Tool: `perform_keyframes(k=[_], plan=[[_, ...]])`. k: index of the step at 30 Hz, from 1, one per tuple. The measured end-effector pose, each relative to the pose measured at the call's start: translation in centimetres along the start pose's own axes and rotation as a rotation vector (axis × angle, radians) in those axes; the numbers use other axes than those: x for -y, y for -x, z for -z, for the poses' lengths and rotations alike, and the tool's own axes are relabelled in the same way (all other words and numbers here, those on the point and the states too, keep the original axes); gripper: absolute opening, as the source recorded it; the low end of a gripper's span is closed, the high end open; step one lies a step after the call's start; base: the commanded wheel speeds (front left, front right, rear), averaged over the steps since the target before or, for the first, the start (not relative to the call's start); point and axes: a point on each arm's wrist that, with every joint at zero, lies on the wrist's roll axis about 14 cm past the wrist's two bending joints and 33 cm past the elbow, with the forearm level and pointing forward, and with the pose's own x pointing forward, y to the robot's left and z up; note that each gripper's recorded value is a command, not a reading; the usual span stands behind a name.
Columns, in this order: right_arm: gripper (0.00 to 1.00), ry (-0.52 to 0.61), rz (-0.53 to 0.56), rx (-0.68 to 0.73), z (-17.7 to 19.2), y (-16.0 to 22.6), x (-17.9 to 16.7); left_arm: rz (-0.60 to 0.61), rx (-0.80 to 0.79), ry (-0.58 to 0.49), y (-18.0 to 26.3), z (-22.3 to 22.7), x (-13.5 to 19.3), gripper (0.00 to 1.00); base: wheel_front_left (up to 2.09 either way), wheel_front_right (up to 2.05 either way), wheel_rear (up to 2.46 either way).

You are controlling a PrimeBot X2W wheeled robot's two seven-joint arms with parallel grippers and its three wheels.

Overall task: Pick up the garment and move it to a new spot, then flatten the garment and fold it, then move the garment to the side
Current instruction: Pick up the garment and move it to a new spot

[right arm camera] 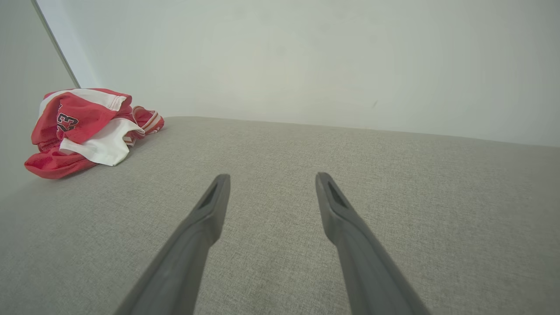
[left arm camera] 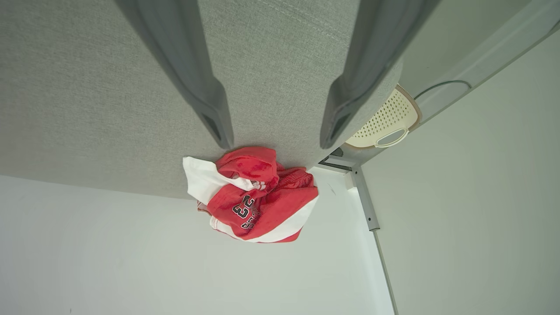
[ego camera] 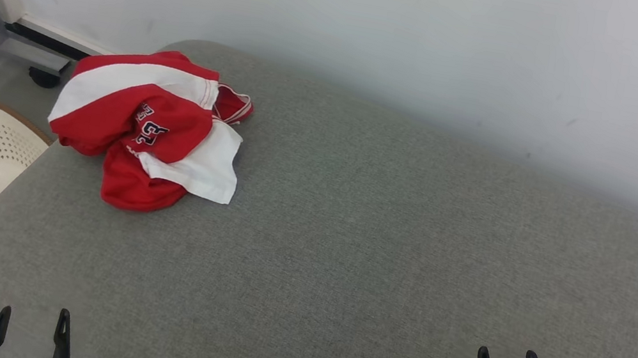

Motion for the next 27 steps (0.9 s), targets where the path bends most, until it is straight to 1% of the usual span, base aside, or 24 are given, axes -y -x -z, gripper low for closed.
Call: perform_keyframes(k=[7,12,21,27], plan=[[1.00,0.002,-0.065,-0.011,0.3,-0.8,-2.0,-0.062,-0.004,-0.003,1.5,0.1,-1.8,1.00,0.00,0.00,0.00],[1.00,0.006,-0.089,-0.006,0.1,-1.0,-2.8,-0.087,0.003,-0.001,2.1,-0.1,-2.4,1.00,0.00,0.00,0.00],[1.00,0.006,-0.079,-0.005,0.1,-0.6,-2.6,-0.085,0.005,0.002,1.9,-0.1,-2.1,1.00,0.00,0.00,0.00],[1.00,0.004,-0.062,-0.003,0.1,-0.4,-2.0,-0.084,0.048,0.009,0.0,-1.4,-1.7,1.00,0.00,0.00,0.00]])
